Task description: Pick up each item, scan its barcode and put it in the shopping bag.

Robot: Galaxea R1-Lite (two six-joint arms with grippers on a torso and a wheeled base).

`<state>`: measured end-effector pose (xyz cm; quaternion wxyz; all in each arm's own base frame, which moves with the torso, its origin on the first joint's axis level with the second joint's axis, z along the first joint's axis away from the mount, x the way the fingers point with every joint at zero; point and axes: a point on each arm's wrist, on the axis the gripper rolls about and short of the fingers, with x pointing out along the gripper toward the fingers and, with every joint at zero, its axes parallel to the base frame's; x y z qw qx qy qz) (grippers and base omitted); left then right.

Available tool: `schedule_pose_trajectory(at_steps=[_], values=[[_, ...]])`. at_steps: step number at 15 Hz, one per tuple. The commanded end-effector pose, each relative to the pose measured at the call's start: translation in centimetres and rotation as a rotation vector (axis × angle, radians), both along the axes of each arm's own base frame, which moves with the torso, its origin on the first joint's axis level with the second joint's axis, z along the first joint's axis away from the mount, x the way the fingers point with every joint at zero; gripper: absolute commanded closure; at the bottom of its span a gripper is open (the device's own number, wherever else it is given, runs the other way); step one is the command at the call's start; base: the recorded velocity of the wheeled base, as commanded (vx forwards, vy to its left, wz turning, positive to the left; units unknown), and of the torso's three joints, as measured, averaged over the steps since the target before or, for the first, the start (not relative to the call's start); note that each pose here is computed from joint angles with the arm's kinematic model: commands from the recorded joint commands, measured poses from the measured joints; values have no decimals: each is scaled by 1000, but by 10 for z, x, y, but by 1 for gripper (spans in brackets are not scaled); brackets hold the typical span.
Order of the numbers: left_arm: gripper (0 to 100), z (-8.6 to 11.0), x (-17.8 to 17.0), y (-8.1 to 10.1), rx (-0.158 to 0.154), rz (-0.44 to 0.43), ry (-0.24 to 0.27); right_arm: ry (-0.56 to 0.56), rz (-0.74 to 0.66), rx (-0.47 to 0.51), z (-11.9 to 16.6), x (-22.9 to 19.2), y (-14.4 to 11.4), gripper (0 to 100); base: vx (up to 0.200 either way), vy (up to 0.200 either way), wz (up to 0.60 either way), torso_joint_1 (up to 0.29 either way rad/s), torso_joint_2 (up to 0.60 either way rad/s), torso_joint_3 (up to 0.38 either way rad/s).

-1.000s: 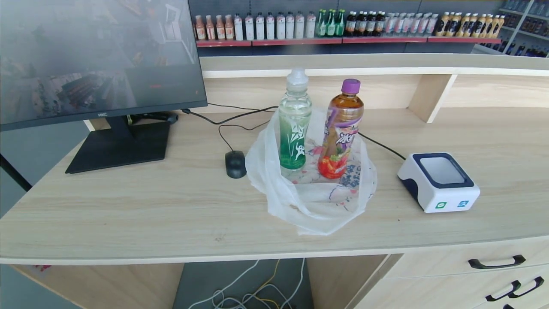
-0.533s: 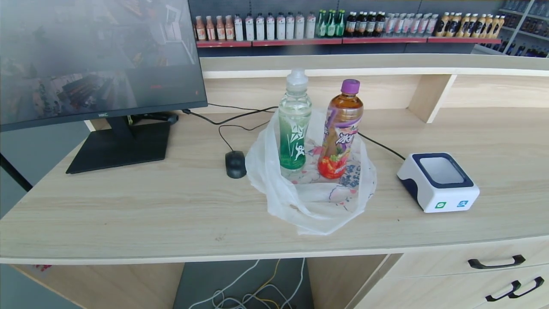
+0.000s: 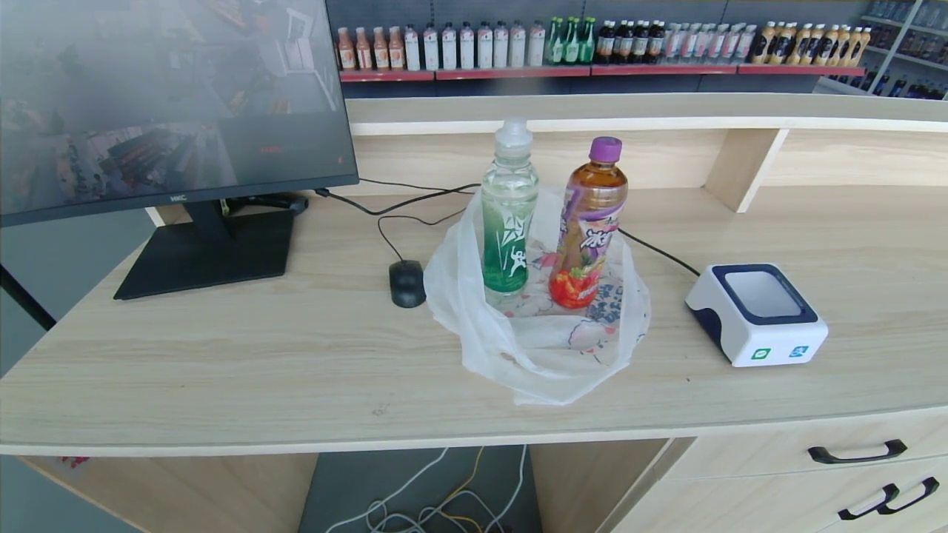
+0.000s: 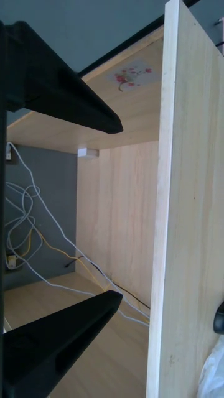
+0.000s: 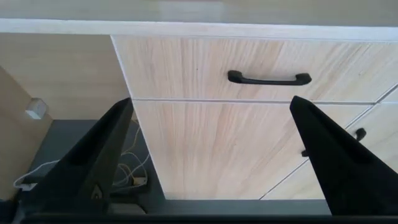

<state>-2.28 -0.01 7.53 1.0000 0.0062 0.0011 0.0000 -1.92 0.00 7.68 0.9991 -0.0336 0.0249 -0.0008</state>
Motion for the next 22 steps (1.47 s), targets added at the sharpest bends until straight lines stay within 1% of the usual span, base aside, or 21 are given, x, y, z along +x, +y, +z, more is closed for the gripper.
schedule_pose_trajectory(at_steps=[1,2,6,9,22], values=[[0,0,0,0,1,0,-1,-48,3,6,-1,-4,0,0,0,0,0,0,0,0],[0,0,0,0,1,0,-1,-45,3,17,-1,-4,0,0,0,0,0,0,0,0],[0,0,0,0,-2,0,-1,-45,5,3,-1,-4,0,0,0,0,0,0,0,0],[0,0,0,0,0,2,-1,-45,4,15,-1,-4,0,0,-200,0,0,2,6,6],[0,0,0,0,-2,2,-1,-45,4,17,-1,-4,0,0,0,0,0,0,0,0]])
